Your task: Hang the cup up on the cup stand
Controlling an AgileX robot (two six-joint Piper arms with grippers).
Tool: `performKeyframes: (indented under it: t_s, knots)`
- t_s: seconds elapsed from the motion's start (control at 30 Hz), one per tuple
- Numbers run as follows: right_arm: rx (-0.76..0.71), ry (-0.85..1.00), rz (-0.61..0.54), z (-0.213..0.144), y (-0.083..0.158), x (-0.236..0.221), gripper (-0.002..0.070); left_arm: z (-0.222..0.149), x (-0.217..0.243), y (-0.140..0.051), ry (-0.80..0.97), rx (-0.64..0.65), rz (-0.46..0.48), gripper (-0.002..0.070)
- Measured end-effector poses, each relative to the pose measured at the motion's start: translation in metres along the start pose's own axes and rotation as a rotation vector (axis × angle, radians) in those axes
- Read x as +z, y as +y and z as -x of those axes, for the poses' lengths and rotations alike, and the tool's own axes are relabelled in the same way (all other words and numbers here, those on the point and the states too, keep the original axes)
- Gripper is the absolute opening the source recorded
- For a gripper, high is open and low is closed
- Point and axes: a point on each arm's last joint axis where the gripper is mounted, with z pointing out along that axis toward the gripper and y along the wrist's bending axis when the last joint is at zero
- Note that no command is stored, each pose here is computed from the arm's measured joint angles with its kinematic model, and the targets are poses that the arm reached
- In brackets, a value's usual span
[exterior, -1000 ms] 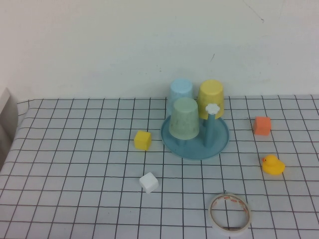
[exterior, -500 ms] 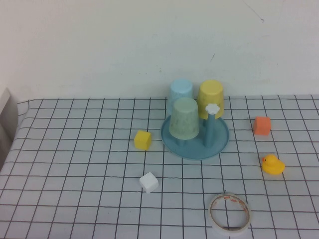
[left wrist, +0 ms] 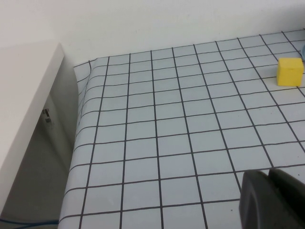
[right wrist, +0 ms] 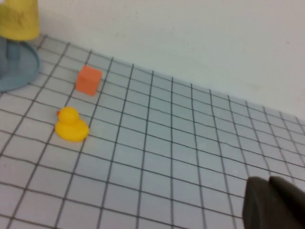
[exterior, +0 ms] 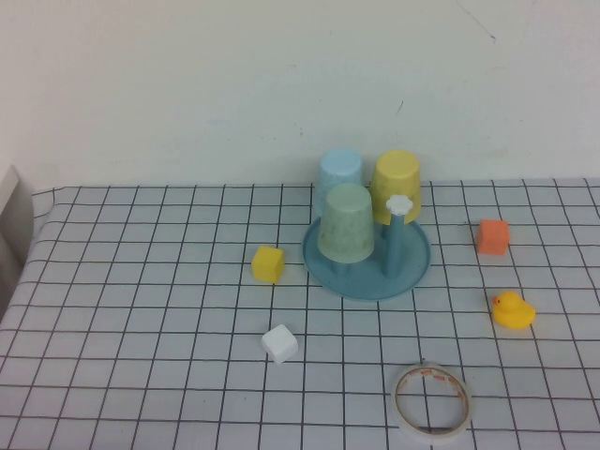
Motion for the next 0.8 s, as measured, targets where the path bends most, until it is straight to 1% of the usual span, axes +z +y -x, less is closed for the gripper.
performKeyframes:
  t_s: [0.17,0.27,0.37,0.8]
  knots:
    - [0.072,-0.027,0.016,-0.028,0.012,0.012,-0.0001,0.000,0.000,0.000,0.000,0.000,0.000,-0.0001]
    - [0.115,0.018,0.039,-0.047,0.020,0.019,-0.0001,0.000,0.000,0.000,0.000,0.000,0.000,-0.0001]
    - [0.152,0.021,0.040,-0.048,0.021,0.020,-0.0001,0.000,0.000,0.000,0.000,-0.001,-0.001,-0.0001]
    - [0.151,0.022,0.035,-0.049,0.020,0.020,-0.0001,0.000,0.000,0.000,0.002,-0.001,-0.001,-0.0002]
